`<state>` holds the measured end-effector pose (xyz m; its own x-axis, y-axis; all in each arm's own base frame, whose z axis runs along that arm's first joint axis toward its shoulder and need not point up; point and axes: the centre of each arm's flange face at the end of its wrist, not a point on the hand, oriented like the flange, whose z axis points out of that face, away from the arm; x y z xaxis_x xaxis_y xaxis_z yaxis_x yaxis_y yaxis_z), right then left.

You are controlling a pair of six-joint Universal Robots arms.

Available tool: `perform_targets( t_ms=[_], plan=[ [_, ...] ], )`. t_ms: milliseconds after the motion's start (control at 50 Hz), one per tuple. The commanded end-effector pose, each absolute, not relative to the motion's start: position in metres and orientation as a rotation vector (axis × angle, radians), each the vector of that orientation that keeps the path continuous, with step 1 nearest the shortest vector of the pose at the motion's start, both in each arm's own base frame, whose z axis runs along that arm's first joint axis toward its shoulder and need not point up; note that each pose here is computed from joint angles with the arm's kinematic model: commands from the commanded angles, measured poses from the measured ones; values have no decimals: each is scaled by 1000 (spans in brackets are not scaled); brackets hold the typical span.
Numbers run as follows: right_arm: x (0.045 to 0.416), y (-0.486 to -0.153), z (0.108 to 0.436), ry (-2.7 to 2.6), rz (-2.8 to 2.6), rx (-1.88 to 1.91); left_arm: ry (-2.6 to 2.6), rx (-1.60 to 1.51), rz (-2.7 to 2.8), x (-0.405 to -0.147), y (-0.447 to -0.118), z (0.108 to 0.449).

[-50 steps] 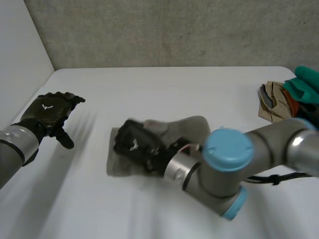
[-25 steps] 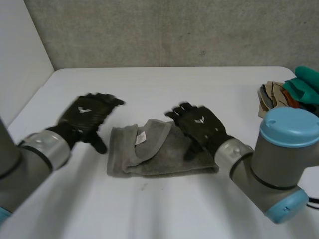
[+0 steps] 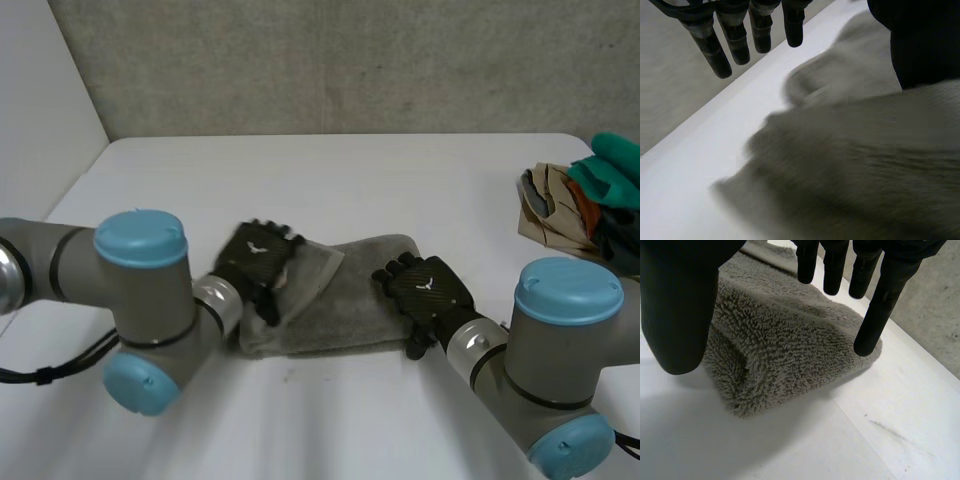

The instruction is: Fold the laundry.

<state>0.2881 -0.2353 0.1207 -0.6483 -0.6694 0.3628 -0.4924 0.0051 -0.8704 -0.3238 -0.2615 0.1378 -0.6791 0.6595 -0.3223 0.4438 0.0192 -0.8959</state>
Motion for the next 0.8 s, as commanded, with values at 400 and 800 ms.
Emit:
perform_targets(
  t_ms=[400,800],
  plan=[
    [264,-249,126,2207,-1815,-1277,-2196,-1027,2059,-274,-261,191],
    [349,-170,168,1296,-2128,-1940,-2174,-840,2044,-250,-250,218]
  ],
)
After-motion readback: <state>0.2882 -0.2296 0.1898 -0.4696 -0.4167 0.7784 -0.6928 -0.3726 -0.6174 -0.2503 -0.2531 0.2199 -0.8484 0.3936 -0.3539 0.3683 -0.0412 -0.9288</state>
